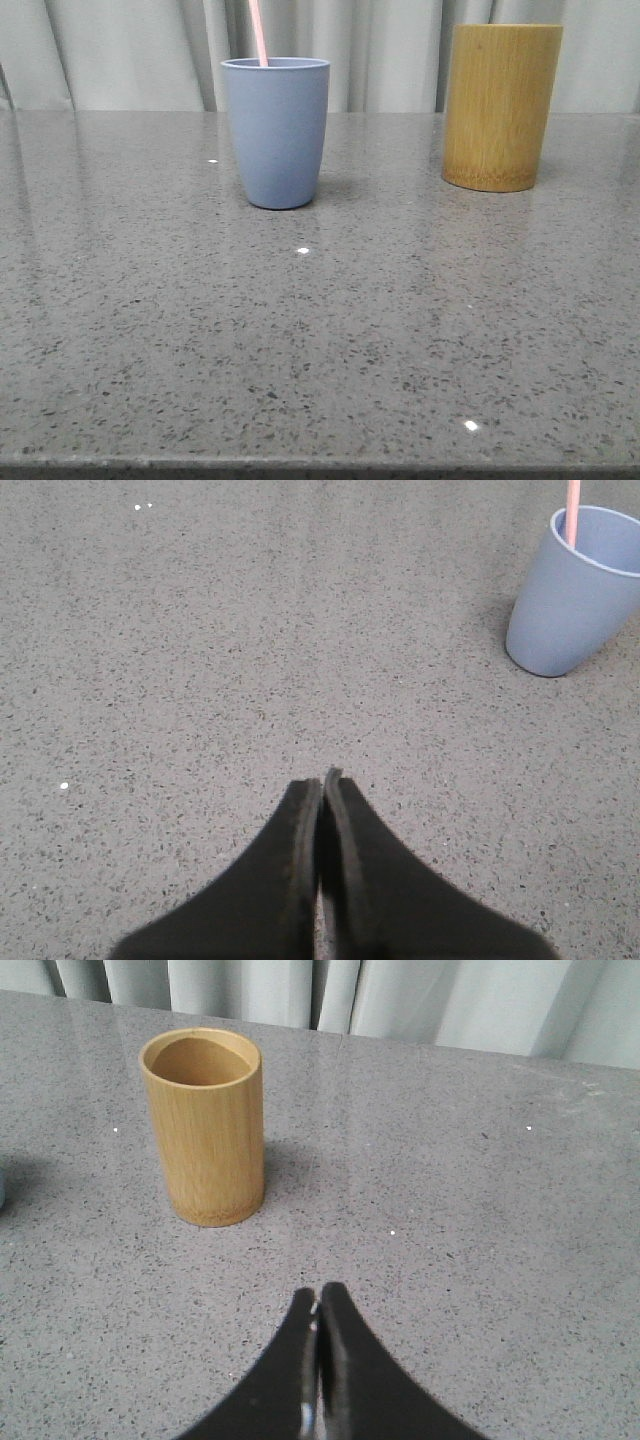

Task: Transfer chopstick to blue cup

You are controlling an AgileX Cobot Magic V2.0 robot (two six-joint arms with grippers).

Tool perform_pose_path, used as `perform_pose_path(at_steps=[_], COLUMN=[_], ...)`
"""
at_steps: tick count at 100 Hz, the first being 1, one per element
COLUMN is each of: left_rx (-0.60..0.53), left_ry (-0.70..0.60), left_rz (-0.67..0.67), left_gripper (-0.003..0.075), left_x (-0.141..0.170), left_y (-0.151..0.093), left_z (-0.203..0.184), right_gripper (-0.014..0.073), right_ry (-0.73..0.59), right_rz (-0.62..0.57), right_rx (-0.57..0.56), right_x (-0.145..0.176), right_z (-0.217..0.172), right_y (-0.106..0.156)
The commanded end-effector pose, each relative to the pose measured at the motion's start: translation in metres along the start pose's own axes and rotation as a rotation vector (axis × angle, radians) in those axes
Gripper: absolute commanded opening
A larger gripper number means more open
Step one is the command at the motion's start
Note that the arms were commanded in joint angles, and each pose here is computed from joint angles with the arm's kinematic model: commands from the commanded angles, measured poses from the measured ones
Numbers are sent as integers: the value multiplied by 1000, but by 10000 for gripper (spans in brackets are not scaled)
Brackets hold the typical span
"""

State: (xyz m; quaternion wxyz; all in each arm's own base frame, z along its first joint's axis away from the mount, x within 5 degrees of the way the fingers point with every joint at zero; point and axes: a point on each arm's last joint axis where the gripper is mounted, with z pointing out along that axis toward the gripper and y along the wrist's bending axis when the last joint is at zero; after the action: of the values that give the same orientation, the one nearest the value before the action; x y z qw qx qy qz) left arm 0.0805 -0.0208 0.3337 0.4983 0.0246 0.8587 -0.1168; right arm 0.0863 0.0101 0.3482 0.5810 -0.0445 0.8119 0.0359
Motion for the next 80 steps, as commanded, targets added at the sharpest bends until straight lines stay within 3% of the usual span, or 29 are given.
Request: perform_pose_path(at_steps=[1,30,44,53,62,80], left_rx=[10,5,-23,-32,-46,-78], left_ry=[-90,-98,-341,-507,-592,-580], left_rz=[-18,-16,4,1,14,85], left_gripper=[-19,-19,-19,-19,-19,-19], left_x=[-13,-12,-6,10,35,87], left_y=[-2,-1,6,11,17,27], left_z=[-4,-2,0,2,6,21], right_gripper=[-68,-68,-68,-68,-68,-68], right_ry=[-102,-102,-102,-102,-102,-102], right_rz=[-9,-9,-9,-9,-9,-9], right_rx=[10,10,10,10,10,10], right_x=[-14,-14,-14,-14,-14,-14], right_z=[-5,-5,-5,-5,-5,-5], right_y=[-1,-1,-1,-1,-1,-1])
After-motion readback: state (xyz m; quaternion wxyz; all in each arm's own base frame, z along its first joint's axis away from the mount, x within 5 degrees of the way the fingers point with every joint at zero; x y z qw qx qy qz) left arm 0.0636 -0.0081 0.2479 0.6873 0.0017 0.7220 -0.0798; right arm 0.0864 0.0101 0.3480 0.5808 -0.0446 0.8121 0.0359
